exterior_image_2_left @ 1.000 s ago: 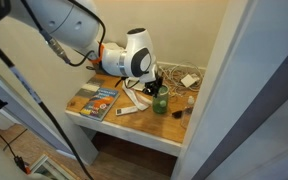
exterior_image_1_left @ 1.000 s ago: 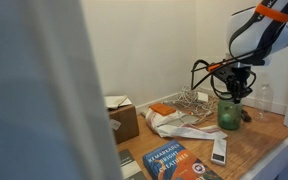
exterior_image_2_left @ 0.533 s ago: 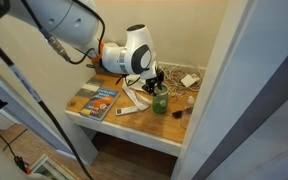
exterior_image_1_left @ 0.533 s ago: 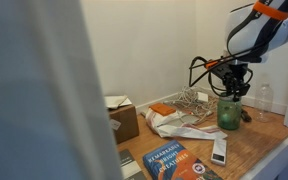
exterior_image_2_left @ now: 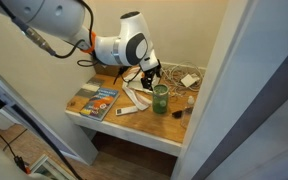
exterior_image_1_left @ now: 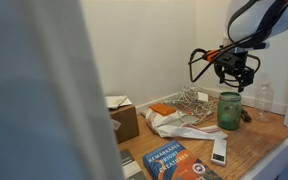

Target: Bring the green jar closer to the sunglasses

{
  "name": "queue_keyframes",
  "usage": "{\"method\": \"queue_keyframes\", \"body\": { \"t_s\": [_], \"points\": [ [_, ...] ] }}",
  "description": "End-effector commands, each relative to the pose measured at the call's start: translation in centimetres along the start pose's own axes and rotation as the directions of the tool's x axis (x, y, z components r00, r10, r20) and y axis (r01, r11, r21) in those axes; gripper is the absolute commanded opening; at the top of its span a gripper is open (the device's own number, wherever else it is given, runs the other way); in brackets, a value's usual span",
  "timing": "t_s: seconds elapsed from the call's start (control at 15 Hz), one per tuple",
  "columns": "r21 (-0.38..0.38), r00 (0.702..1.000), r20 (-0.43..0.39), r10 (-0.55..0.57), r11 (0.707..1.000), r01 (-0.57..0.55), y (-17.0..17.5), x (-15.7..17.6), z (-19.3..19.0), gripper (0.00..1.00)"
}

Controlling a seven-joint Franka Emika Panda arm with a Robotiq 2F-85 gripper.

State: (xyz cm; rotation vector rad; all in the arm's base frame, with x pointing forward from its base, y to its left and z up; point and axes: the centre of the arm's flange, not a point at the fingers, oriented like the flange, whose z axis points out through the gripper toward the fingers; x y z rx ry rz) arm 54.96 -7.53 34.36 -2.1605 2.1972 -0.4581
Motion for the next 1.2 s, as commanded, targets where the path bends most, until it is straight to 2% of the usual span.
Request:
{"method": "queue_keyframes", "body": {
  "t_s": [0.0,0.2,0.4,0.6,0.87,0.93,1.0,1.13],
  "points": [
    [0.002,0.979,-0.012,-0.202,0.979,0.202,0.6,0.3,-5.4,1.00],
    [-0.004,0.931,-0.001,-0.365,0.931,0.365,-0.6,-0.3,-9.0,1.00],
    [-0.005,0.851,0.012,-0.526,0.851,0.526,-2.1,-1.7,-12.2,1.00],
    [0.001,0.745,0.036,-0.666,0.745,0.667,-3.8,-3.6,-14.6,1.00],
    [0.034,0.567,0.042,-0.823,0.568,0.822,-6.0,-7.1,-16.8,1.00],
    [0.020,0.638,0.021,-0.770,0.638,0.770,-3.8,-6.2,-16.2,1.00],
    [0.028,0.607,0.020,-0.794,0.607,0.794,-4.2,-6.9,-16.6,1.00],
    [0.032,0.582,0.020,-0.813,0.582,0.812,-4.7,-7.5,-16.7,1.00]
  ]
}}
